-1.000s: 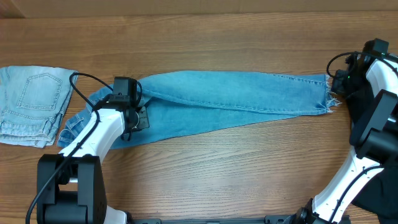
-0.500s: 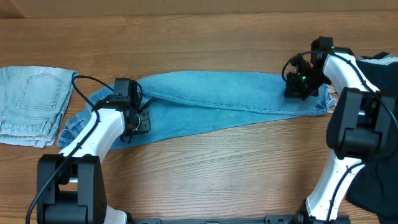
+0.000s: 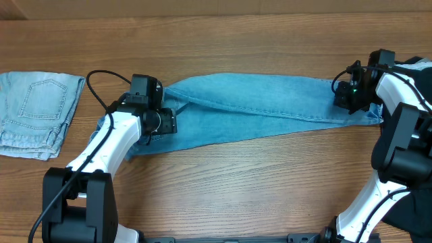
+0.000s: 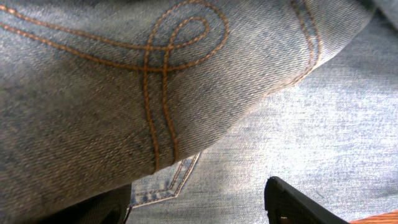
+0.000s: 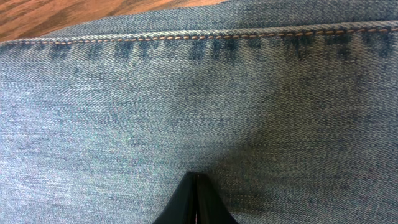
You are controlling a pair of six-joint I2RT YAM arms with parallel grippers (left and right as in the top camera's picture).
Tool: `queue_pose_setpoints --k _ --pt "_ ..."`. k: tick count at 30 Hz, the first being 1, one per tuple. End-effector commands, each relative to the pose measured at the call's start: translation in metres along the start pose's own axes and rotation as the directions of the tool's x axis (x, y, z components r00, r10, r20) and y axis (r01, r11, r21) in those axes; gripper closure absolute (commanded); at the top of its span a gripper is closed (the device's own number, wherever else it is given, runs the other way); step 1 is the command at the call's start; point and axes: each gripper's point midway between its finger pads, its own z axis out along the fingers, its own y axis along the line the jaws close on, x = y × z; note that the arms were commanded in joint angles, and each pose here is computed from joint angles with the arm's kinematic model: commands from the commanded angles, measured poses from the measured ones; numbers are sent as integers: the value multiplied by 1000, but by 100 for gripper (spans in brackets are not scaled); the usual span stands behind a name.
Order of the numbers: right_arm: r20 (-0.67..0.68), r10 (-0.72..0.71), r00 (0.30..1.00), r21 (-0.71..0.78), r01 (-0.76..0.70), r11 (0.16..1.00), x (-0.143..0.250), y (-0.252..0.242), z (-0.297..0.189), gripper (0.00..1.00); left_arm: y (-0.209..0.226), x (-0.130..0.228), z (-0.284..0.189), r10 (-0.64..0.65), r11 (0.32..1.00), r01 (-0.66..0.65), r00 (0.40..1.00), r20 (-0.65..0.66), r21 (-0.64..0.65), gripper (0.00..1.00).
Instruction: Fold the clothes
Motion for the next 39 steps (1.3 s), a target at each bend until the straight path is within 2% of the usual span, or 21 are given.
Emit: queue_pose_setpoints --k 1,3,6,8,10,12,14,15,16,18,20,22,25,27,30,32,33,34,36,37,39 --pt "-227 58 972 232 -4 973 66 -54 54 96 -16 -8 -6 50 998 -52 998 26 45 28" --pt "-229 47 972 230 8 973 66 -50 55 96 -22 1 -3 73 997 -73 997 1 37 29" --pt "-227 45 973 205 2 979 66 -45 56 96 -19 23 13 92 996 -92 994 -63 2 41" --pt "-220 44 975 188 -2 982 64 -42 57 96 2 30 26 89 990 -98 992 -88 -105 42" --pt "-216 43 975 183 -3 983 63 -41 57 96 28 19 38 96 959 -107 994 -57 -261 53" --pt "-216 43 975 184 -3 983 63 -41 57 96 48 7 45 104 921 -102 995 -15 -377 72" --pt "-216 43 975 184 -3 983 63 -41 57 96 79 -25 35 156 833 -83 984 87 -548 89" --pt "-217 43 975 184 -3 983 63 -41 57 96 93 -46 22 209 767 -74 968 139 -637 95" --pt "-216 43 975 184 -3 983 63 -41 57 96 102 -66 9 258 713 -59 949 183 -699 96" --pt "-219 46 975 185 -5 983 64 -42 57 96 112 -98 -4 323 687 -40 911 256 -725 96" --pt "-220 45 975 184 -4 983 64 -42 57 96 136 -125 -23 337 665 34 878 341 -746 92" --pt "-220 45 975 184 -4 983 64 -42 57 96 149 -137 -31 337 673 71 857 390 -737 92" --pt "-220 45 975 184 -4 983 64 -42 57 96 156 -143 -14 312 786 25 847 431 -618 83" --pt "-219 46 975 184 -5 983 64 -42 57 96 177 -154 -28 292 767 108 819 494 -632 79" --pt "-221 46 974 184 -5 983 64 -42 57 96 183 -184 -66 291 717 194 789 541 -669 76" --pt "-224 47 973 184 -5 983 65 -42 57 96 169 -178 -58 282 747 64 871 402 -662 80" --pt "-224 47 974 184 -5 983 65 -42 57 96 158 -174 -53 246 795 36 893 376 -605 84" --pt "-223 47 974 184 -5 983 65 -42 57 96 141 -171 -51 162 873 40 917 365 -486 95" --pt "-223 47 974 184 -5 983 65 -42 57 96 118 -173 -61 0 962 98 933 360 -255 96" --pt "-223 47 974 182 -5 983 65 -42 57 96 111 -175 -63 -24 978 96 934 357 -186 96" --pt "-217 45 975 158 -11 987 63 -37 58 96 113 -170 -58 -40 982 99 941 336 -162 96"
